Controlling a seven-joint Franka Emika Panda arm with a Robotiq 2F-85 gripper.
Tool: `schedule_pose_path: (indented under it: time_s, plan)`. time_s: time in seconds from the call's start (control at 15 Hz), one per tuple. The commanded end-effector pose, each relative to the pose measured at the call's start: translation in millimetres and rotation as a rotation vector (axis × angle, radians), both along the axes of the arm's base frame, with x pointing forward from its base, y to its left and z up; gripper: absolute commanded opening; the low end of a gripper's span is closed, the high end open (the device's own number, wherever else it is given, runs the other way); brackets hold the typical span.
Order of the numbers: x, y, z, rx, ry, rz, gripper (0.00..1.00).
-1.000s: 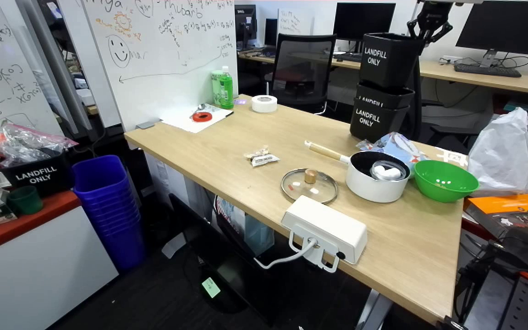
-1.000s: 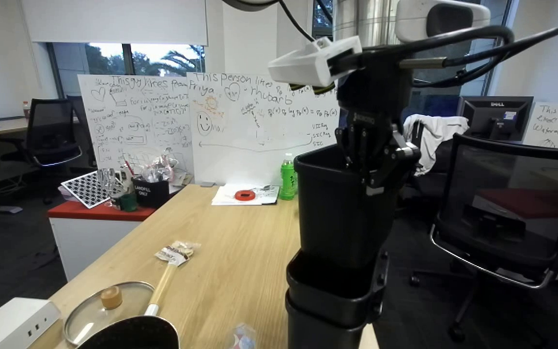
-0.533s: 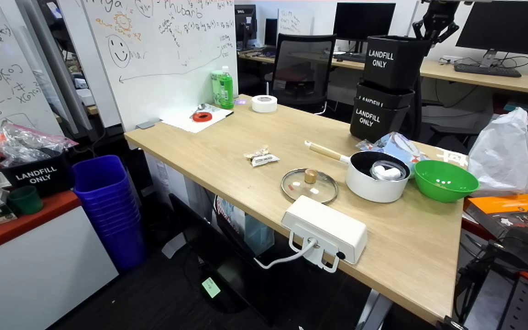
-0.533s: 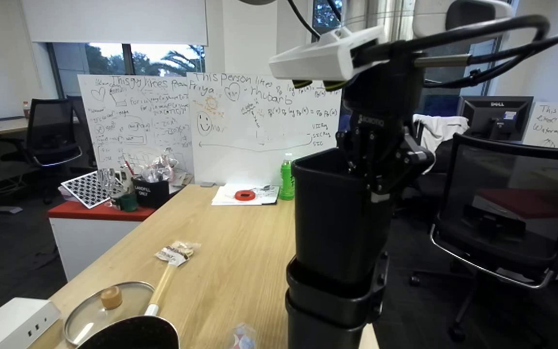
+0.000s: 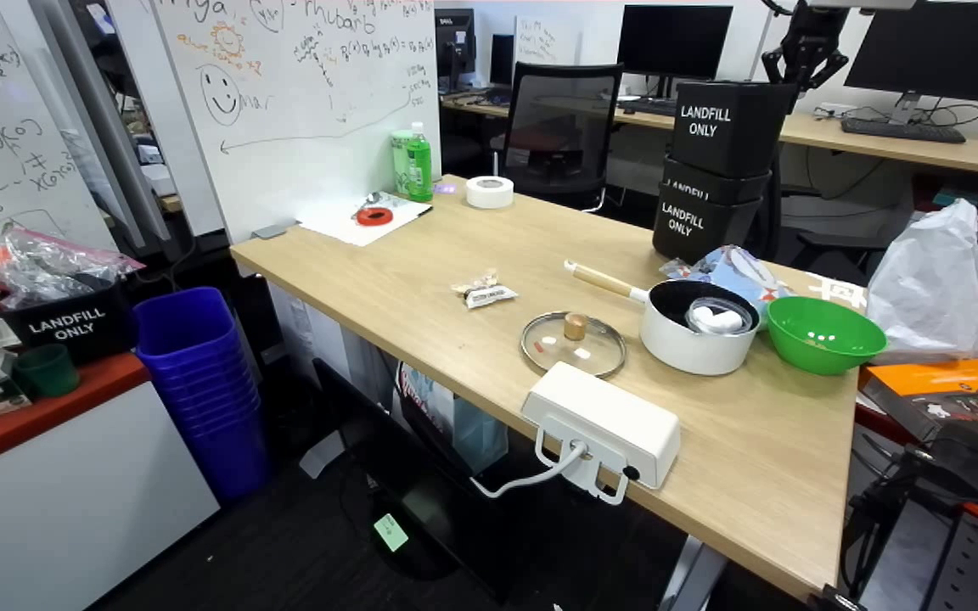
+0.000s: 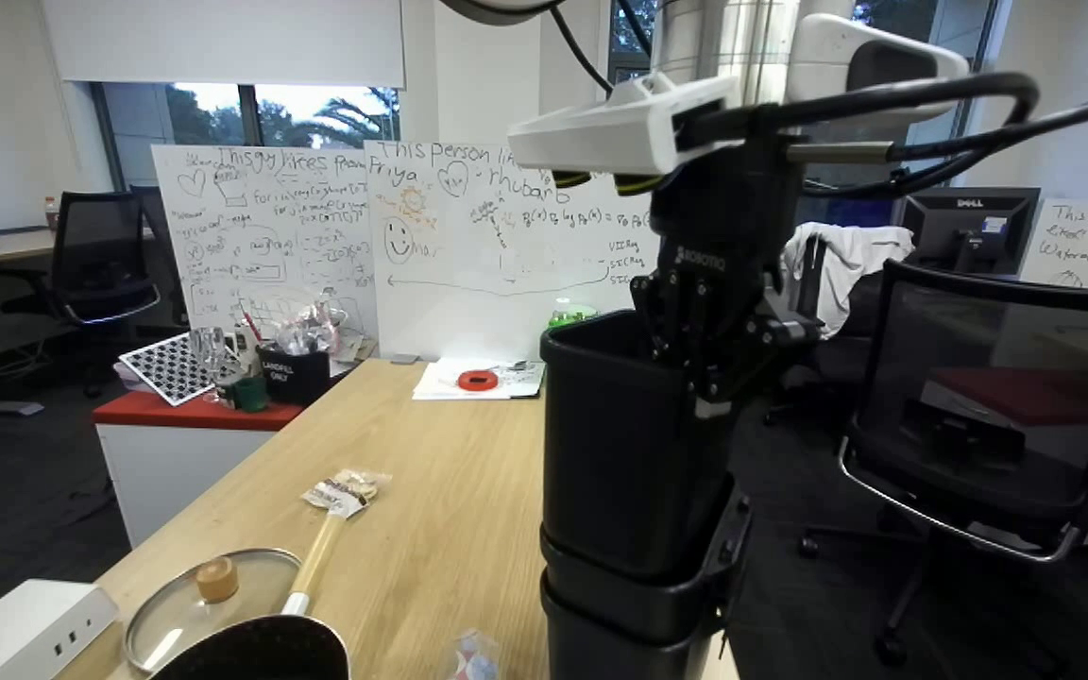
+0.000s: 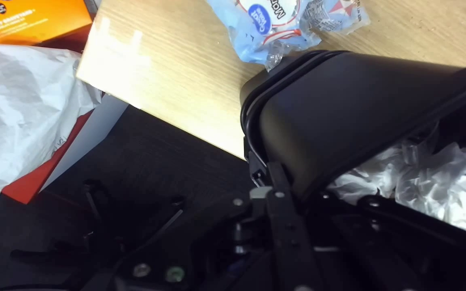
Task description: Stack the lone bin with the rest of the bins
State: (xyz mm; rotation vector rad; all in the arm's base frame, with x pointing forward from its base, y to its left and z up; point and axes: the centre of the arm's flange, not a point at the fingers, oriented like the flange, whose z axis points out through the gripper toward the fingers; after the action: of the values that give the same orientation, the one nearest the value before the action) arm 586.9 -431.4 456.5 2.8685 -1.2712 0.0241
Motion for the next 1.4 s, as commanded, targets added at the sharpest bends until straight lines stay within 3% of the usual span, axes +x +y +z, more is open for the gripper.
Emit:
schedule_pose_path:
  time_s: [0.0, 0.2, 0.27, 1.0, 1.33]
  plan:
    - [0.4, 0.1, -8.3, -0.001, 0.039, 0.004, 0.01]
    - [1.3, 0.6, -19.7, -0.012, 0.067, -0.001, 0.01]
    - [2.0, 0.4, -24.0, -0.018, 0.077, -0.002, 0.26]
    - [7.3, 15.1, -26.8, -0.024, 0.134, -0.012, 1.0]
    - [9.5, 29.6, -23.8, 0.031, 0.172, -0.043, 1.0]
